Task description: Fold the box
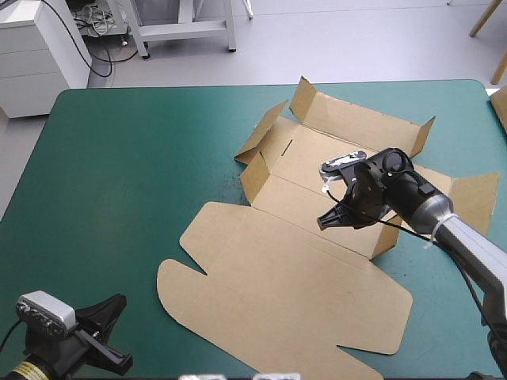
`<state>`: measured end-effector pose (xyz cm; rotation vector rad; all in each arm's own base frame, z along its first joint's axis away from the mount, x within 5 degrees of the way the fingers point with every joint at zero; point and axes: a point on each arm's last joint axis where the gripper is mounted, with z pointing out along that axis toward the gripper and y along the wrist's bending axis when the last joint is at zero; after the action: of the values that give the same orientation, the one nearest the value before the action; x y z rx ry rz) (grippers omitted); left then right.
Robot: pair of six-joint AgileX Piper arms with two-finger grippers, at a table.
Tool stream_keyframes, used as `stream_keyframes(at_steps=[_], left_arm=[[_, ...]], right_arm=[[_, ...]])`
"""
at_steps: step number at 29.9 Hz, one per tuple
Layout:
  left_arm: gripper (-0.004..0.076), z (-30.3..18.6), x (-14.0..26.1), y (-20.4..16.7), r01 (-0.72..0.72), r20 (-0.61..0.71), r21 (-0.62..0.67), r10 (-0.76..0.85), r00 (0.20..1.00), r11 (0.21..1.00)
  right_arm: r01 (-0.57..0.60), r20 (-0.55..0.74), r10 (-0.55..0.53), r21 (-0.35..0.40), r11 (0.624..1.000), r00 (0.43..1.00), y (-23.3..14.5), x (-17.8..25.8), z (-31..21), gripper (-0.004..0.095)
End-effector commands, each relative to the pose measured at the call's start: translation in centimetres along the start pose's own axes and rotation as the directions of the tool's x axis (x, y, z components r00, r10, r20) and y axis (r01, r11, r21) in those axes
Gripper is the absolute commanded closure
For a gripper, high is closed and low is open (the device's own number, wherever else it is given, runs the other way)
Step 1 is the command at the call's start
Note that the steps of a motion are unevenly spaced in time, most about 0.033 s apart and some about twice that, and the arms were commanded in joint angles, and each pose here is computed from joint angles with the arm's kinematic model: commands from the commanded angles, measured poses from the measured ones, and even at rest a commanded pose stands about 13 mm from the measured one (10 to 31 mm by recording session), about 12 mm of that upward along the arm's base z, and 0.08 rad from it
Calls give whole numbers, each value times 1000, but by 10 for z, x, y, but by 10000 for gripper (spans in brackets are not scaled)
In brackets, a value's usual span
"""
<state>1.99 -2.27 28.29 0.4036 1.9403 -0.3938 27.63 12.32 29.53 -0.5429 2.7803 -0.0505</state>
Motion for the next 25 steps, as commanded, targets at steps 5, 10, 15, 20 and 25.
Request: stream_keyframes(at_steps=[5,10,15,20,25], left_arm=[[731,-2,-13,-1,11,78,12,-12,997,1000],[731,-2,-13,-1,11,78,12,-12,997,1000],[731,-2,-13,-1,11,78,12,-12,997,1000],[731,-2,-13,-1,11,78,12,-12,997,1000],[731,-2,-13,-1,11,78,12,-12,997,1000]], right_arm=[[-24,146,21,16,1000,989,-9,-7,-61,910],[-55,274,53,1,998,960,-14,1,-102,910],[-103,380,97,-6,995,920,-21,21,-138,910],[-156,468,143,-11,988,872,-28,43,-167,910],[-211,521,188,-14,977,833,-34,59,-183,910]])
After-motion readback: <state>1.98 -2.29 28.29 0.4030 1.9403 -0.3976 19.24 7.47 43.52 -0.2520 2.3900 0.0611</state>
